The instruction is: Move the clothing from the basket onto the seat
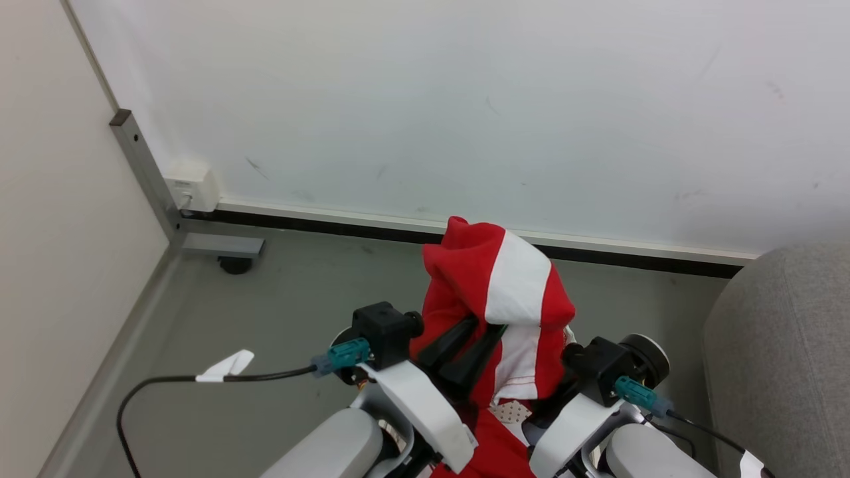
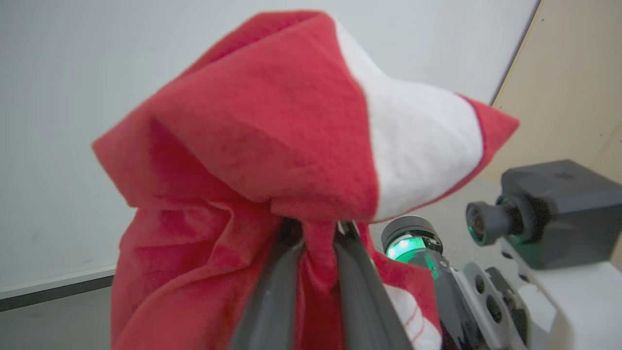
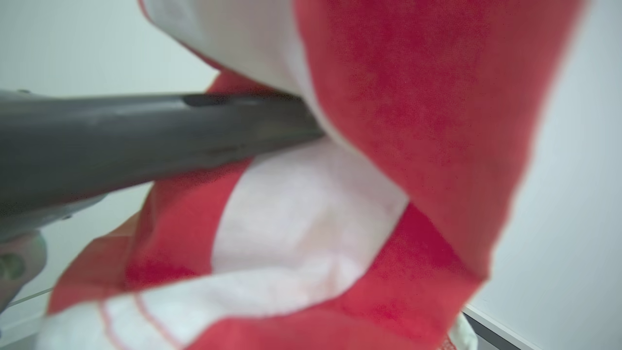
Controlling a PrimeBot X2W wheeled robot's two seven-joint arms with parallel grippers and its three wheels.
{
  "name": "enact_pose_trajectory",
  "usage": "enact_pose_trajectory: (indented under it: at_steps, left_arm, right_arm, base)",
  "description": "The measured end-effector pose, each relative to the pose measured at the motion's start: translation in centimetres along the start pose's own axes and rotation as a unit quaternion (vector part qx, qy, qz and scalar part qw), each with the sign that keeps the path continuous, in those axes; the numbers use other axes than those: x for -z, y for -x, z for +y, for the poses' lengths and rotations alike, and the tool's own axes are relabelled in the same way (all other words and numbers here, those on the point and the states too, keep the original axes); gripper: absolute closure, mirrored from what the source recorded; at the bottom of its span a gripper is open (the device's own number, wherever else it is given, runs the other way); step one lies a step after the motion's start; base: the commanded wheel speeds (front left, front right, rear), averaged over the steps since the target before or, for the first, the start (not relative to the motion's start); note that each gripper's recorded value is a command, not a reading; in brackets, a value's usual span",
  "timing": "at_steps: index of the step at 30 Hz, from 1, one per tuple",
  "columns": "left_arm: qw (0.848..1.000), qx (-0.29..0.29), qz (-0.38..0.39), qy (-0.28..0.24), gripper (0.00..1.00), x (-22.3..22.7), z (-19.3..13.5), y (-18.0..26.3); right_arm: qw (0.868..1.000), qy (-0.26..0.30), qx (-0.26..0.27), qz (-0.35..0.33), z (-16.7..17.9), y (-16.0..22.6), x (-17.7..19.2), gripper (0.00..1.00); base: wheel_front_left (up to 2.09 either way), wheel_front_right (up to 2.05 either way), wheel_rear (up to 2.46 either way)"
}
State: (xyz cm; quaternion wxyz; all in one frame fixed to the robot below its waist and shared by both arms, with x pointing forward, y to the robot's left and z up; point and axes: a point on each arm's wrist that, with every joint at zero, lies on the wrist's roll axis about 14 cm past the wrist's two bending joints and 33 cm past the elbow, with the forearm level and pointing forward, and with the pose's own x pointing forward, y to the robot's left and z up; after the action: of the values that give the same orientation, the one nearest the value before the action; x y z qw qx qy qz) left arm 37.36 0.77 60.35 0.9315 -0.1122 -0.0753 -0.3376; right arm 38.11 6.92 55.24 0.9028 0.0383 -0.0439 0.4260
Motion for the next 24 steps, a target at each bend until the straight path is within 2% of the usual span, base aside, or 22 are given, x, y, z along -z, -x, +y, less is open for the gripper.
enact_pose_trajectory:
  at_steps: [13, 14, 15, 24]
  left_arm:
    - [1.0, 0.004, 0.004, -0.001, 1.0, 0.3, -0.1, -0.4]
    - [1.0, 0.003, 0.005, 0.001, 0.75, 0.3, -0.1, -0.4]
    - [1.0, 0.003, 0.007, 0.002, 0.0, 0.4, -0.1, -0.5]
    - [1.0, 0.018, 0.013, 0.007, 0.0, 0.9, -0.8, -1.3]
  right_arm:
    - [1.0, -0.014, 0.019, -0.007, -0.8, 0.9, -0.2, 1.0]
    - [0.999, -0.018, 0.024, -0.009, -1.0, 1.0, -0.3, 1.0]
    - [0.999, -0.022, 0.028, -0.011, -1.2, 1.1, -0.4, 1.0]
    - [0.996, -0.031, 0.079, -0.017, -4.2, 3.1, -0.4, 1.0]
  base:
    - [0.0, 0.0, 0.0]
    - [0.0, 0.0, 0.0]
    - [0.0, 0.0, 0.0]
    - [0.0, 0.0, 0.0]
